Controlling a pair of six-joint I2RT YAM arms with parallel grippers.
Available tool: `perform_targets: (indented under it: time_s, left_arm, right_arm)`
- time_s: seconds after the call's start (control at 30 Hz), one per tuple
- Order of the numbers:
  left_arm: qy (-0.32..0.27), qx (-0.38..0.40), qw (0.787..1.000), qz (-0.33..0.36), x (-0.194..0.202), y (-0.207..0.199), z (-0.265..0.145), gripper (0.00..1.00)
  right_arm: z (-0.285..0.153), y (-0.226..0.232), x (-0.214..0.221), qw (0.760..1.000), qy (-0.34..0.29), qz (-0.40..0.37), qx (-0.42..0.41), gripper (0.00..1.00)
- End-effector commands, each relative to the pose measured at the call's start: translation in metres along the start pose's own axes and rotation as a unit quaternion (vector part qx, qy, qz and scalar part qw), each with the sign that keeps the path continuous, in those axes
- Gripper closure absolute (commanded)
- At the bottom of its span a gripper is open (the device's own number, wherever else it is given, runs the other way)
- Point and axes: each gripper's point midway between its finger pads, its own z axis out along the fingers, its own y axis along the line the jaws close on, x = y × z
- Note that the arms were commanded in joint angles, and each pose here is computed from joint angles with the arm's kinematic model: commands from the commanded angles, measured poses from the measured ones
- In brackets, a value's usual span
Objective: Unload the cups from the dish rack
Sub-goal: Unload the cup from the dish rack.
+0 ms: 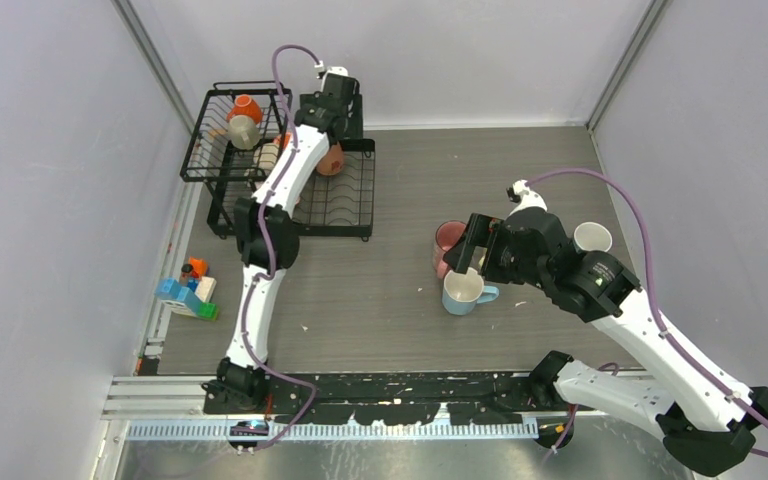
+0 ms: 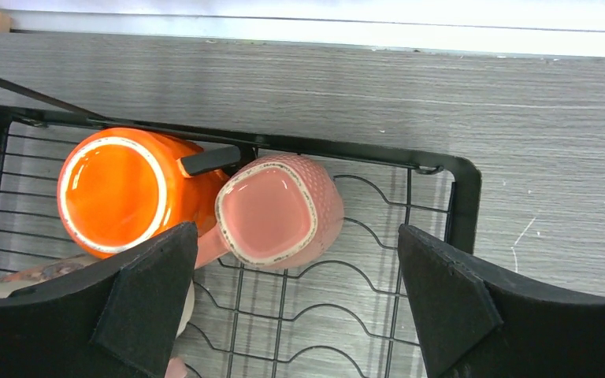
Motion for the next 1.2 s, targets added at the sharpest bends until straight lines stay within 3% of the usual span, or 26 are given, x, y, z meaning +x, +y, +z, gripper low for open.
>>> perform_targets:
  time_s: [0.0,0.6,1.17]
  left_arm:
    - [-0.035,-0.012,0.999,-0.009,-0.017,0.005,0.012,0.0]
    - [-0.022,-0.016,0.999,-0.045,0.003,0.008,0.046,0.0]
    - [0.01,0.022,0.997,-0.075,0.028,-0.031,0.001,0.0]
  right_arm:
    - [-0.007,0.008,-0.01,1.0,-0.019,0.011,-0.018,0.0]
    - [-0.001,-0.003,0.001,1.0,-0.011,0.009,-0.006,0.0]
    - [-0.003,-0.01,0.007,1.0,-0.018,0.02,-0.01,0.0]
